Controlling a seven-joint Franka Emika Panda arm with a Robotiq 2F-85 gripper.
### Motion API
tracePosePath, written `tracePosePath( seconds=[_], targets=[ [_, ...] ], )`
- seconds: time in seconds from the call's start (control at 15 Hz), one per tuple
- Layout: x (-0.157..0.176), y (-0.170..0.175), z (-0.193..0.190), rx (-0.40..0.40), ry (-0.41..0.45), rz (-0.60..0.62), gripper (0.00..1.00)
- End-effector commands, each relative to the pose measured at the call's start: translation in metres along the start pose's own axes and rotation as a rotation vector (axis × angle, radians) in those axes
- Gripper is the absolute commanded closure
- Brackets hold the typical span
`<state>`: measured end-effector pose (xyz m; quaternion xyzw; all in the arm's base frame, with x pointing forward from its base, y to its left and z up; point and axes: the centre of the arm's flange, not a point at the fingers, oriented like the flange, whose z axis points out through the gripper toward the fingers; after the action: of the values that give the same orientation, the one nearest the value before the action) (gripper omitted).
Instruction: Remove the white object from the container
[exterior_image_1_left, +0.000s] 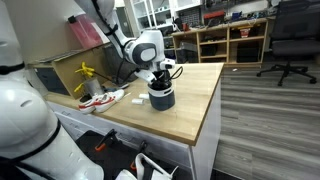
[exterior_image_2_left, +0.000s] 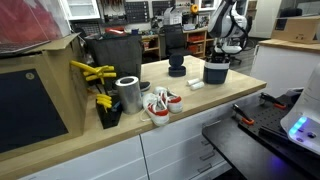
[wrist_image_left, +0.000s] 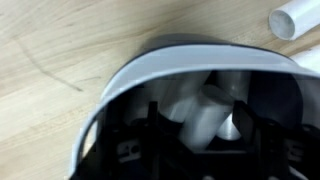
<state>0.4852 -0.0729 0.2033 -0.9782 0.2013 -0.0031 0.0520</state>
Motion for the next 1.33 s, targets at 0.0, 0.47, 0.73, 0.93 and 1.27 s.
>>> tracePosePath(
  seconds=[0.0, 0.47, 0.73, 0.93, 1.27],
  targets=[
    [-0.011, 0.006, 0.02, 0.014, 0.028, -0.024, 0.47],
    [-0.021, -0.001, 0.008, 0.047, 0.105, -0.117, 0.93],
    [-0.023, -0.003, -0.007, 0.094, 0.114, -0.158, 0.96],
    [-0.022, -0.008, -0.034, 0.1, 0.121, -0.181, 0.95],
    [-0.012, -0.018, -0.106, 0.056, 0.155, -0.23, 0.95]
  ],
)
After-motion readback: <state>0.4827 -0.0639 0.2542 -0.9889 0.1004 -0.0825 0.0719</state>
